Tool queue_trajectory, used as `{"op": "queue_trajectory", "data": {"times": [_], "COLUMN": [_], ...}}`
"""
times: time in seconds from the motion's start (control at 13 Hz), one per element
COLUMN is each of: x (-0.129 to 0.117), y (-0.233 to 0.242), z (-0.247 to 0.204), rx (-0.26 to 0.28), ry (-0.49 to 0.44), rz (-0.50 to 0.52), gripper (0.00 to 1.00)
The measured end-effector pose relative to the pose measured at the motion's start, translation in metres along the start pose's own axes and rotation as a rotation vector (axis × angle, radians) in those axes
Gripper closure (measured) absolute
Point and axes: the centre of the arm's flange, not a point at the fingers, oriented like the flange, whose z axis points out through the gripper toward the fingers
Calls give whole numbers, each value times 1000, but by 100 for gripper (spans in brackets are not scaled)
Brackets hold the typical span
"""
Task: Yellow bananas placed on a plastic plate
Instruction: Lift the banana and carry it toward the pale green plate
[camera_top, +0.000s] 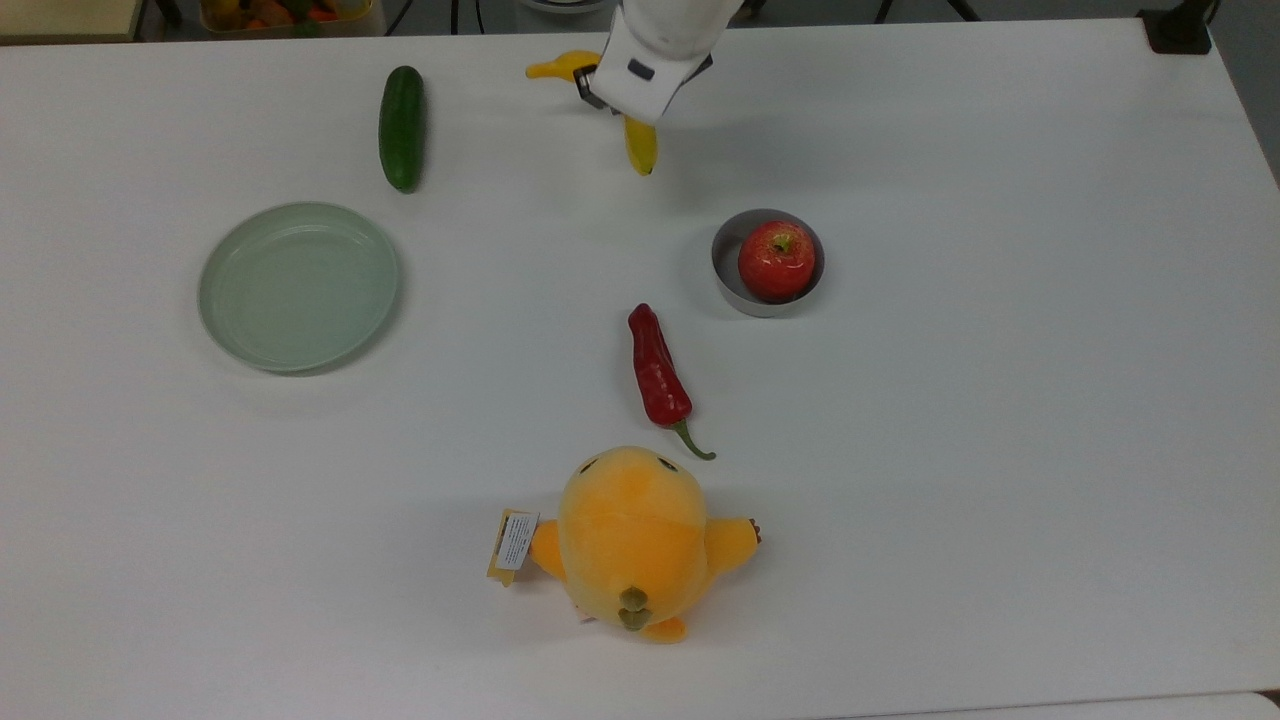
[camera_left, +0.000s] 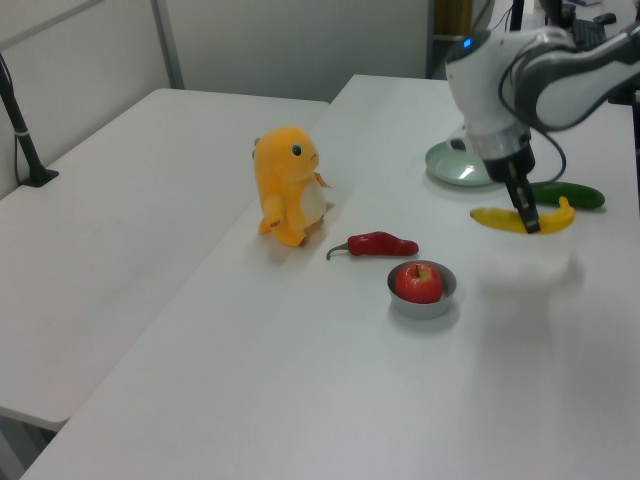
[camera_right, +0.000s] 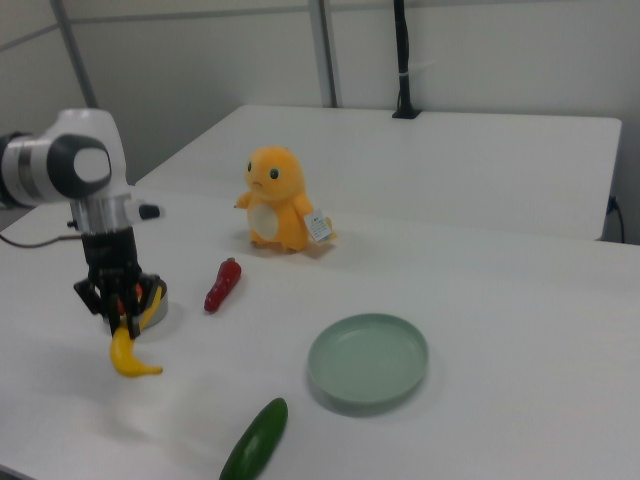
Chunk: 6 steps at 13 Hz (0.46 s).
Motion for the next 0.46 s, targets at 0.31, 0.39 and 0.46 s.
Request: {"op": "queue_trajectory", "data": {"times": [0.31,0.39,0.46], "x": [-15,-18,-21], "y": [21,30,41], "z": [-79,-92,-102], "rx": [28,46,61], "ry": [59,79,97], "rz": [47,66,87], "gripper": [72,72,72]}}
